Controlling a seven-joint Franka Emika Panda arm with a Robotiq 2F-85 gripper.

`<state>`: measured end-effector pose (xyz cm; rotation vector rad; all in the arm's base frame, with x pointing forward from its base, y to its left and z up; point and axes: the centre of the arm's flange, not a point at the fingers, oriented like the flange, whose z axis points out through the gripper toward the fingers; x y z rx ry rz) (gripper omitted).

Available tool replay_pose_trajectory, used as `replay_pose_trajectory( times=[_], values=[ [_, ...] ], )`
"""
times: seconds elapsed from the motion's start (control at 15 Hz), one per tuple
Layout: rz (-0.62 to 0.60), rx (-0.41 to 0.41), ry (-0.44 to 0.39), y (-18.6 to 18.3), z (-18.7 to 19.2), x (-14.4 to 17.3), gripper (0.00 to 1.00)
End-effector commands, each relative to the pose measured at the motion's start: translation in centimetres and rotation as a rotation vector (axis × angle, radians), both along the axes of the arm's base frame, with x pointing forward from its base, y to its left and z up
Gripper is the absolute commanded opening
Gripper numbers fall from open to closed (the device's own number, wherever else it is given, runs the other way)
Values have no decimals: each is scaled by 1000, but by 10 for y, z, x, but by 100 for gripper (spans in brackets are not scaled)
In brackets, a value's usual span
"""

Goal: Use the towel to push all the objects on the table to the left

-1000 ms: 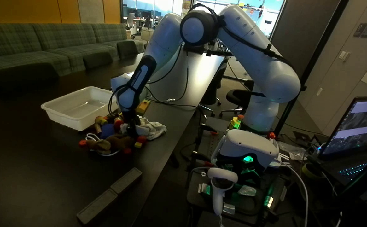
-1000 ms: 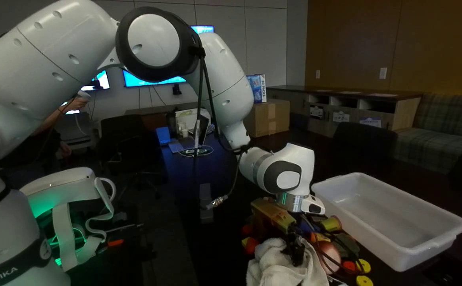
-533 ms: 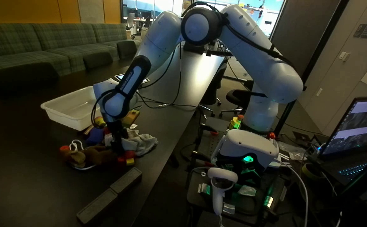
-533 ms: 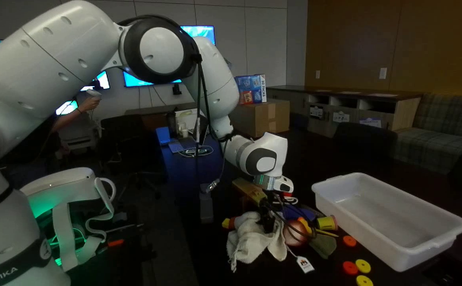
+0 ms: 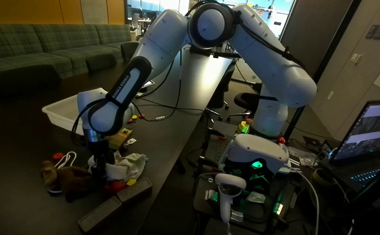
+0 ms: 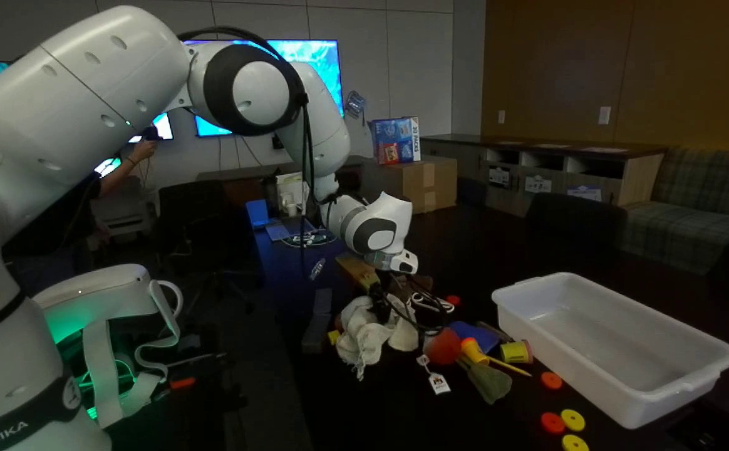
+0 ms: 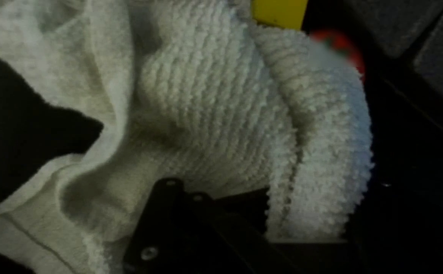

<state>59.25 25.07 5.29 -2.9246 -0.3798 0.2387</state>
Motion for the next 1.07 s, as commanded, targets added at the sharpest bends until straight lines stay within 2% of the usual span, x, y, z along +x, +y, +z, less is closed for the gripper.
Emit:
replay_pose_trajectory(
  times=[0.0, 0.2, 0.4, 0.67, 1.0],
  values=[
    [-7, 77, -69, 29, 30, -3, 1],
    [-10, 108, -150, 30, 60, 2, 1],
    [2, 128, -213, 6, 101, 10, 2],
    [15, 145, -282, -63, 155, 17, 1],
    [-69, 114, -374, -175, 208, 19, 1]
  ],
)
